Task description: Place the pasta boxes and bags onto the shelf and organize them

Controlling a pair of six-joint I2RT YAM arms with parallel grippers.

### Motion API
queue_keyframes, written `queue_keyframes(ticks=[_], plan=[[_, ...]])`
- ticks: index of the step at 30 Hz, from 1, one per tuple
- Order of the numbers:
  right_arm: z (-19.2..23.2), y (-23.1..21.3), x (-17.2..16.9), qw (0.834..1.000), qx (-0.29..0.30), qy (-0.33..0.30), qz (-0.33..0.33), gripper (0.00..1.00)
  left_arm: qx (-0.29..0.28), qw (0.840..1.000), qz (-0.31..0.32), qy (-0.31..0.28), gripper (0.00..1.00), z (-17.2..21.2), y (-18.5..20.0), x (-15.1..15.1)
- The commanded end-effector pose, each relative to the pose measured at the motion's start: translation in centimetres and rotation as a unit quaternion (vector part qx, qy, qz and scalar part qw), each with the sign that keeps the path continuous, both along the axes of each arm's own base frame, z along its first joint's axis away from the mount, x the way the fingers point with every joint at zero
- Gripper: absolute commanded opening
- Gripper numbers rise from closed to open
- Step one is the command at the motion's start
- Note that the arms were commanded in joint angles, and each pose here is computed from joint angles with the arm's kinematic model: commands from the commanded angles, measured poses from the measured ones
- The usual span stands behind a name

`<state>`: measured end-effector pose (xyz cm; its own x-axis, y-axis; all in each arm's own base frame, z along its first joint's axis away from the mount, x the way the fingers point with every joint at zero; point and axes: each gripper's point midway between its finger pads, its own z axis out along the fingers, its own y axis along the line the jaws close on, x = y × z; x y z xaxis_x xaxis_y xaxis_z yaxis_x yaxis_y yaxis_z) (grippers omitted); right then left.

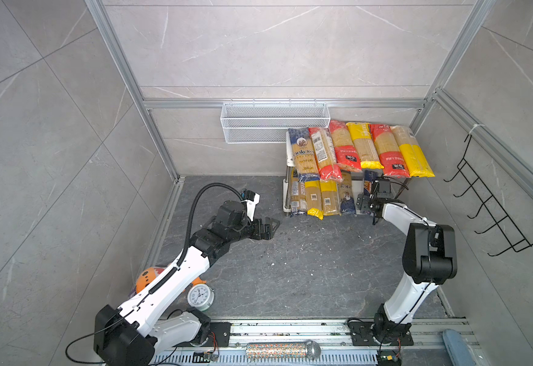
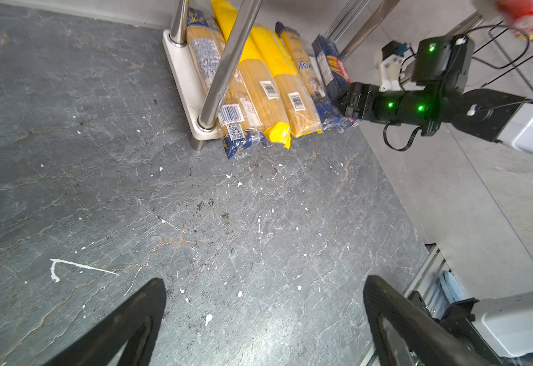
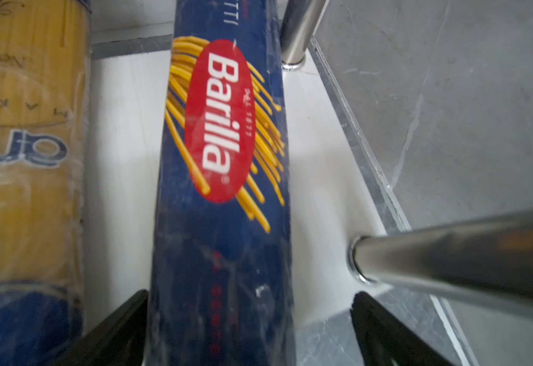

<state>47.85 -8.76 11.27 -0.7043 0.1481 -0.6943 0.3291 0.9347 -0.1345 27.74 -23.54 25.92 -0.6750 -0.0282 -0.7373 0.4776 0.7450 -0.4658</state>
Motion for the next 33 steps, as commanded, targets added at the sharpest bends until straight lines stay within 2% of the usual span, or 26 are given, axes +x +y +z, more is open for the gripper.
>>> queue_keyframes(ticks=[1, 9, 14, 19, 24, 27, 33], plan=[[1.8, 0.4, -2.0, 1.0, 0.019, -0.008, -0.013, 1.0, -0.003, 1.0, 0.015, -0.007, 1.0, 0.6, 1.2, -0.9], [2.8, 2.5, -6.2, 0.998, 0.062, -0.003, -0.006, 1.0, -0.002, 0.999, 0.031, -0.009, 1.0, 0.2, 3.0, -2.7], [3.6, 4.9, -9.4, 0.995, 0.101, 0.0, 0.015, 1.0, 0.024, 0.998, 0.064, -0.003, 1.0, -1.1, 5.0, -3.4], [4.3, 8.3, -12.5, 0.995, 0.09, 0.012, 0.05, 1.0, 0.06, 0.993, 0.106, -0.008, 1.0, -2.1, 7.6, -3.9], [5.1, 11.7, -15.1, 0.995, 0.046, -0.023, 0.089, 1.0, 0.086, 0.979, 0.183, -0.038, 1.0, -2.5, 10.9, -3.6], [6.0, 13.3, -16.7, 0.99, 0.052, -0.058, 0.117, 1.0, 0.106, 0.97, 0.215, -0.05, 1.0, -2.9, 12.2, -3.2], [6.6, 15.6, -19.1, 0.972, 0.063, -0.12, 0.19, 1.0, 0.173, 0.934, 0.302, -0.077, 1.0, -4.3, 16.1, -2.4]])
